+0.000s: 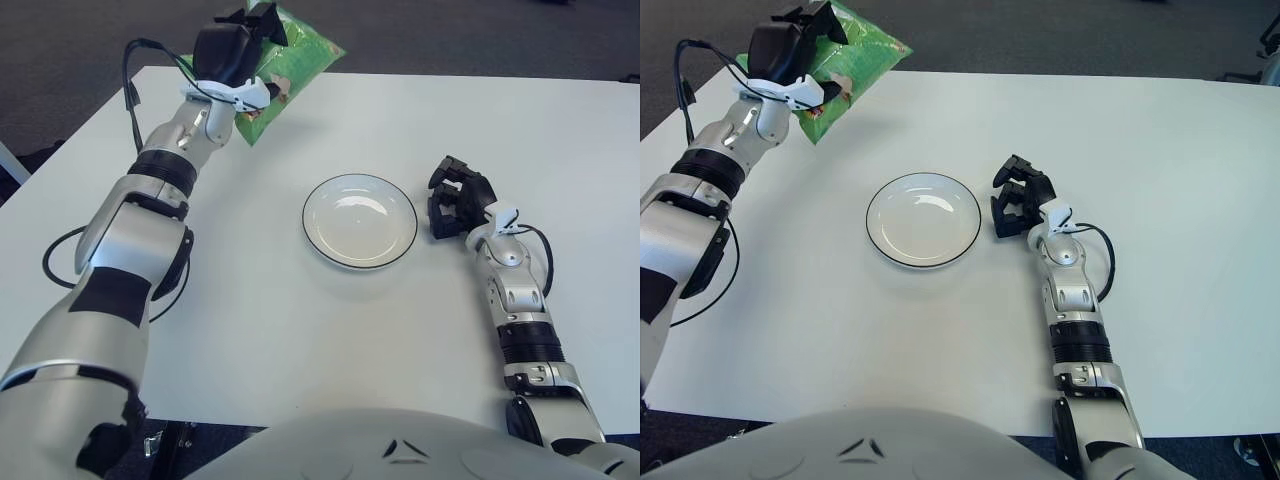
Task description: Put the snack into the plate.
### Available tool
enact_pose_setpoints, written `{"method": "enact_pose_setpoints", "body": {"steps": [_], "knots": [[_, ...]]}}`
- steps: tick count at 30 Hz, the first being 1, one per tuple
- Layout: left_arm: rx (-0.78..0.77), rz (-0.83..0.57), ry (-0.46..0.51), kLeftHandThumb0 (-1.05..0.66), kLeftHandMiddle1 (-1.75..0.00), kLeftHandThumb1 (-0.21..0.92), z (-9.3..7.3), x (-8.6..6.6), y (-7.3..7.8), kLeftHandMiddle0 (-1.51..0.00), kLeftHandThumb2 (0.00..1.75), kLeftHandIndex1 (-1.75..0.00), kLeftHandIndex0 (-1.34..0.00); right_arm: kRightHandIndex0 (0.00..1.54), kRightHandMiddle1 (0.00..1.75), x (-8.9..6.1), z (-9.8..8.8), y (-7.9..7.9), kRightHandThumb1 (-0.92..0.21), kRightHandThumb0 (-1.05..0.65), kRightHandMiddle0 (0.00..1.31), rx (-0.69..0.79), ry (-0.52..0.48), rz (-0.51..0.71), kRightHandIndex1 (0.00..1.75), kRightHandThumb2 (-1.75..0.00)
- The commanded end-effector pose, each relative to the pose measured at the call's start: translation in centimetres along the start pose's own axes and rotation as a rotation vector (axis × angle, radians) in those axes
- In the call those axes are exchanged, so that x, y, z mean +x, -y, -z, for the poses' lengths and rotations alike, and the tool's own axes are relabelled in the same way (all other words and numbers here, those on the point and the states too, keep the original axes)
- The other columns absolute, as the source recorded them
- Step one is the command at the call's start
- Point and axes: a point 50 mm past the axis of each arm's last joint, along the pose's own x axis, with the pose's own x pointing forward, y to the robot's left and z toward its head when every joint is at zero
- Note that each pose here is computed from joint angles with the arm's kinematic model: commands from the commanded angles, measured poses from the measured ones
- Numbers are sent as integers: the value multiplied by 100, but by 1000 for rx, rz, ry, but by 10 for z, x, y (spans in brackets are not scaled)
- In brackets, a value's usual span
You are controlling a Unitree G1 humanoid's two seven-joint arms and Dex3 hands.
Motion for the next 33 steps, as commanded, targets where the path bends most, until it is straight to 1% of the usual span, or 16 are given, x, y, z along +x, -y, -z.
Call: {"method": "enact_pose_setpoints", "body": {"steps": [1,4,10,11,12,14,18,22,25,27,30,33], "knots": [[-57,-16,-5,0,-172,-7,3,0,-8,-89,175,-175,-70,83,175,-25,54,-1,-4,0,58,-6,-258,-6,172,-163],[-116,-12,4,0,-173,-7,2,1,-10,-88,175,-175,-69,83,175,-25,55,-1,-4,0,58,0,-257,-9,173,-163],[-150,-2,47,0,-175,-6,-5,-1,-12,-87,175,-175,-69,83,175,-25,54,-2,-4,0,58,-3,-254,-7,173,-163],[-158,0,70,0,-175,-6,-10,-4,-11,-87,175,-175,-69,83,175,-25,54,-2,-4,0,58,-3,-255,-8,173,-163],[-183,10,117,0,-174,-6,-17,-9,-9,-87,175,-175,-69,82,175,-25,54,-2,-4,0,58,-2,-257,-7,173,-163],[-223,33,185,0,-173,-7,-26,-16,-8,-88,175,-175,-69,82,175,-25,54,-2,-4,0,59,-2,-260,-6,173,-164],[-286,97,293,0,-170,-8,-33,-25,-8,-90,175,-175,-69,82,175,-25,55,-2,-4,0,59,-18,-268,0,173,-164],[-306,138,381,0,-166,-9,-36,-31,-9,-93,175,-175,-70,82,175,-24,54,-2,-4,0,59,-28,-269,3,173,-163],[-315,156,434,0,-163,-10,-39,-34,-10,-95,175,-175,-71,82,175,-24,54,-3,-4,0,59,-28,-269,2,174,-164],[-324,168,468,0,-161,-11,-42,-37,-10,-96,175,-175,-71,83,175,-24,54,-3,-2,-1,61,-25,-271,0,174,-166],[-374,183,523,0,-160,-11,-46,-42,-13,-97,175,-175,-72,86,175,-24,54,-3,1,-1,63,-23,-274,-1,174,-170],[-413,189,552,0,-159,-11,-49,-45,-13,-97,175,-175,-72,86,175,-23,54,-3,2,-1,64,-29,-276,-1,175,-171]]}}
